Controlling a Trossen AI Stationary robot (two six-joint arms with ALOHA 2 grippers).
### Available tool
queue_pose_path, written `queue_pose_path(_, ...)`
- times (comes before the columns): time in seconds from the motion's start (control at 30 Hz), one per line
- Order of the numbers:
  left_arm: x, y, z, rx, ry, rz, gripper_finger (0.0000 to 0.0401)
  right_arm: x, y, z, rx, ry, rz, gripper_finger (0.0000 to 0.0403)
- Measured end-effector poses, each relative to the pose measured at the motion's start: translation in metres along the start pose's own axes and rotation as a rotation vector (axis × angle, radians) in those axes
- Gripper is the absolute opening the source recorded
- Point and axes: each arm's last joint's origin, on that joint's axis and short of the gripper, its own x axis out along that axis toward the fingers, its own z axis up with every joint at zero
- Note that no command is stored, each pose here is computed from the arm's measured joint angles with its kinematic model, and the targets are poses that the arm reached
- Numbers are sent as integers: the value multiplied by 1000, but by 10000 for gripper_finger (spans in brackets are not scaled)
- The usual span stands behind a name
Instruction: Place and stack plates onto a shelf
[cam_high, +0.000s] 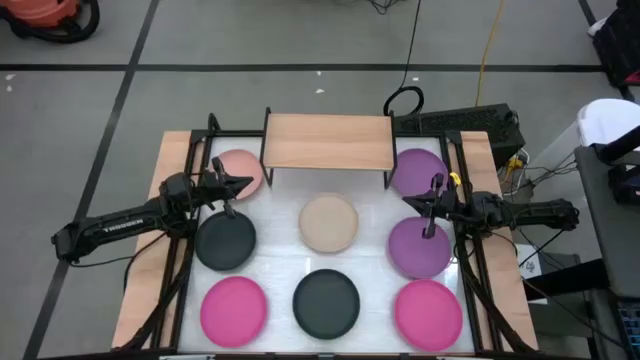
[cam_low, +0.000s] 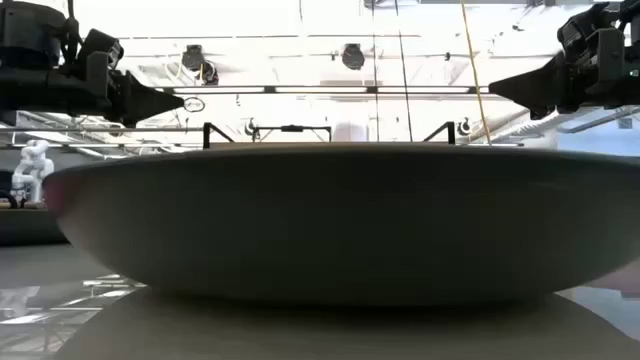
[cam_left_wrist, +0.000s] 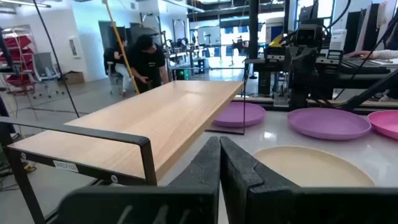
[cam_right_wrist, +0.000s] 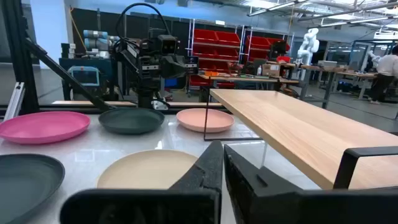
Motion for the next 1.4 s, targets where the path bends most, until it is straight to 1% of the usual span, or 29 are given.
queue_pose_path(1.1,0,0,0,0,0,0,4,0,0,0,0,-2,0,0)
queue_pose_path(1.2,0,0,0,0,0,0,4,0,0,4,12,-36,-5,0)
queue_pose_path(1.4,0,0,0,0,0,0,4,-2,-2,20,65,-200,-18,0)
